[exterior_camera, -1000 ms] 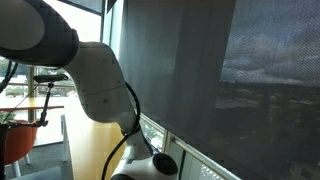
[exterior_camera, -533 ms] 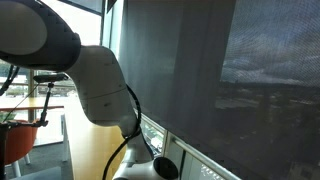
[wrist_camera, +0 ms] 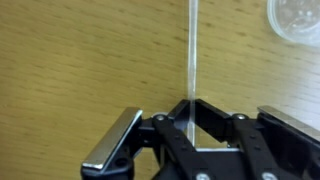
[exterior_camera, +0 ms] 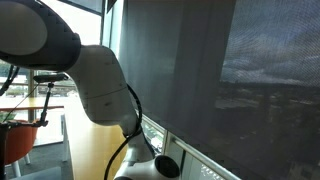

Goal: Put the straw inside the cup

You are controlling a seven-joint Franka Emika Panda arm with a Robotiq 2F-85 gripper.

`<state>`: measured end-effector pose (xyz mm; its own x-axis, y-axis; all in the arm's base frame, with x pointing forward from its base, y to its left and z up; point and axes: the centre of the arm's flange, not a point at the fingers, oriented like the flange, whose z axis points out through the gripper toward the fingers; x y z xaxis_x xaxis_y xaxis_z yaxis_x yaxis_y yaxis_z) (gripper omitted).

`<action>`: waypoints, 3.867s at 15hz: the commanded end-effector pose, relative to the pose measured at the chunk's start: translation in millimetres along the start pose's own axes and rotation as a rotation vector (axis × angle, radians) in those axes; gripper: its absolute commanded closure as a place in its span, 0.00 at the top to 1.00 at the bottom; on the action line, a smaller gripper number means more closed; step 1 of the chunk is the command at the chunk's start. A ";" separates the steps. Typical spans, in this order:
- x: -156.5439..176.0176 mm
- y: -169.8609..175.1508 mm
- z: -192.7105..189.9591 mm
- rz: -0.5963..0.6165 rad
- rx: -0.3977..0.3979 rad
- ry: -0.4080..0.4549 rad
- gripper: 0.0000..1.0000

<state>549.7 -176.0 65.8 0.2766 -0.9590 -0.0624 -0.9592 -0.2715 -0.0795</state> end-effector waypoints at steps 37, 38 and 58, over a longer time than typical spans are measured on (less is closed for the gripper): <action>-157.7 -24.6 -209.8 -0.321 0.050 -0.439 0.02; -152.7 -29.9 -206.6 -0.319 0.047 -0.456 0.02; -80.2 -86.8 -135.0 -0.247 0.021 -0.694 0.02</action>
<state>590.1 -76.3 214.3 0.4793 -0.6192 -0.6220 -0.8568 -0.4836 -0.1789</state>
